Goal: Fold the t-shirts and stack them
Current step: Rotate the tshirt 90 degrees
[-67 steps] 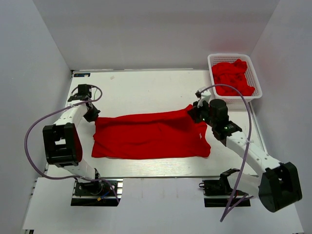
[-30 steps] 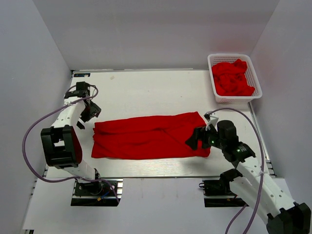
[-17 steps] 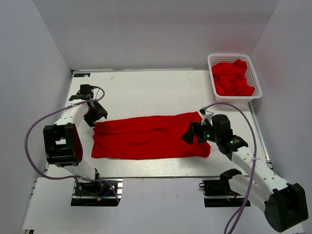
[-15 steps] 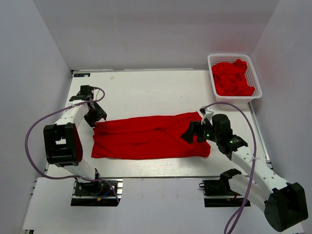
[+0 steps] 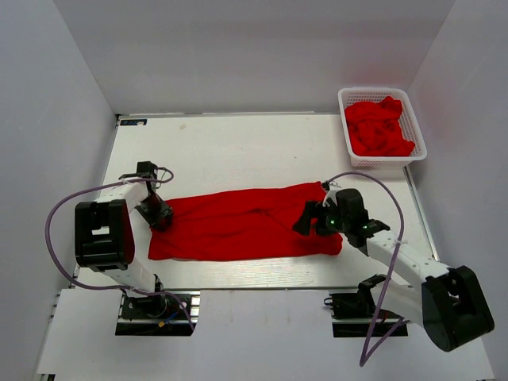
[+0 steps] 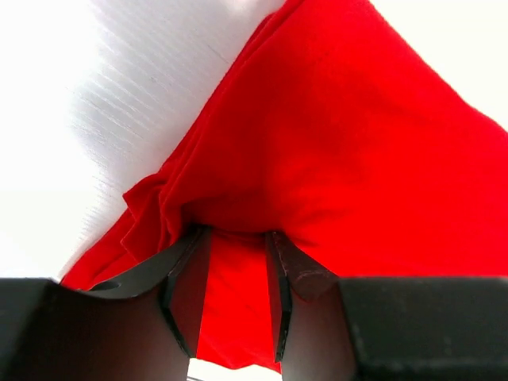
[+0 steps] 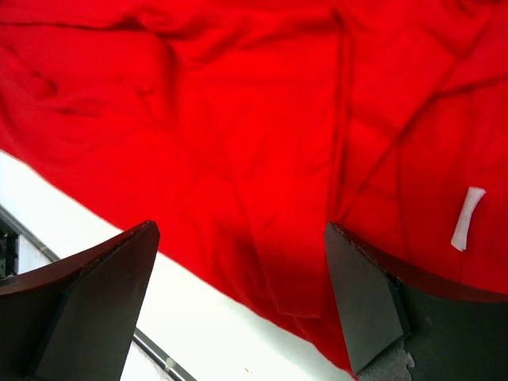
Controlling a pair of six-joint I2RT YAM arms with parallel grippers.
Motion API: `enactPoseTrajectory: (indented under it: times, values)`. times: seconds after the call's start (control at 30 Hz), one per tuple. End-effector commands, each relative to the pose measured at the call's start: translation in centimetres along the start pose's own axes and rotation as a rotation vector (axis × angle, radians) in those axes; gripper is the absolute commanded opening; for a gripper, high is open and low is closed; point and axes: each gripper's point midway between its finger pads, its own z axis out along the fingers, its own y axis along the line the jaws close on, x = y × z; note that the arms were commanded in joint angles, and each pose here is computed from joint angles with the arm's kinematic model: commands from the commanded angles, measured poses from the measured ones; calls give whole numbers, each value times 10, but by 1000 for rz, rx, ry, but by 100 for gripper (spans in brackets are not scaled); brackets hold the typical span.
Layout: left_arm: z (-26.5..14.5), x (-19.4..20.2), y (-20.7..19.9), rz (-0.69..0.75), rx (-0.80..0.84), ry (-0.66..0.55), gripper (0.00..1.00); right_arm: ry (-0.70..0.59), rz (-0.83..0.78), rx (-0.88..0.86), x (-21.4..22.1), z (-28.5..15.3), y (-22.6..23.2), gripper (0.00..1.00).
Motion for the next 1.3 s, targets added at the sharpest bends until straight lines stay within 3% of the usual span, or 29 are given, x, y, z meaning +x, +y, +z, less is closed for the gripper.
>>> enactPoseTrajectory:
  times: [0.0, 0.1, 0.27, 0.4, 0.43, 0.5, 0.53, 0.6, 0.63, 0.73, 0.8, 0.87, 0.93, 0.97, 1.03, 1.07, 1.13, 1.23, 1.27]
  values:
    - [-1, -1, 9, -30, -41, -19, 44, -3, 45, 19, -4, 10, -4, 90]
    - [-1, 3, 4, -19, -22, -5, 44, 38, 81, 68, -2, 21, -14, 90]
    - [13, 49, 13, -7, 11, 116, 44, 96, 144, 202, -3, 44, -41, 90]
    - [15, 87, 20, 28, 49, 176, 41, 107, 135, 247, -32, 75, -52, 90]
    - [14, 92, 19, 54, 51, 192, 41, 89, 120, 240, -59, 81, -46, 90]
    - [12, 108, 20, 87, 72, 223, 40, 170, 107, 282, -51, 102, -66, 90]
    - [13, 117, 20, 111, 73, 243, 40, 128, 88, 250, -90, 111, -57, 90]
    - [14, 131, 16, 111, 113, 272, 40, 229, 103, 226, -74, 139, -69, 90]
    - [14, 139, 11, 129, 136, 287, 38, 160, 71, 151, -124, 149, -50, 90]
    - [20, 160, -3, 143, 190, 340, 25, 213, 60, 13, -140, 195, -41, 90]
    - [20, 179, -9, 198, 183, 397, 25, 206, 69, -52, -148, 216, -36, 90]
    - [22, 201, -14, 262, 169, 474, 25, 113, 37, -133, -184, 227, -18, 90]
    - [18, 217, -24, 316, 199, 525, 25, 111, 75, -150, -183, 247, -23, 90]
    - [16, 226, -31, 371, 201, 526, 25, 38, 45, -179, -220, 246, -11, 90]
    - [11, 236, -35, 425, 191, 544, 25, 46, 61, -185, -214, 268, -18, 90]
    - [6, 242, -43, 468, 190, 530, 25, -14, 28, -210, -241, 268, -6, 90]
    - [0, 250, -46, 514, 163, 545, 26, -34, 39, -202, -246, 281, -14, 90]
    - [-14, 264, -50, 598, 140, 544, 37, -67, 25, -178, -260, 284, -19, 90]
    - [-17, 268, -50, 625, 138, 546, 47, -65, 22, -159, -258, 284, -20, 90]
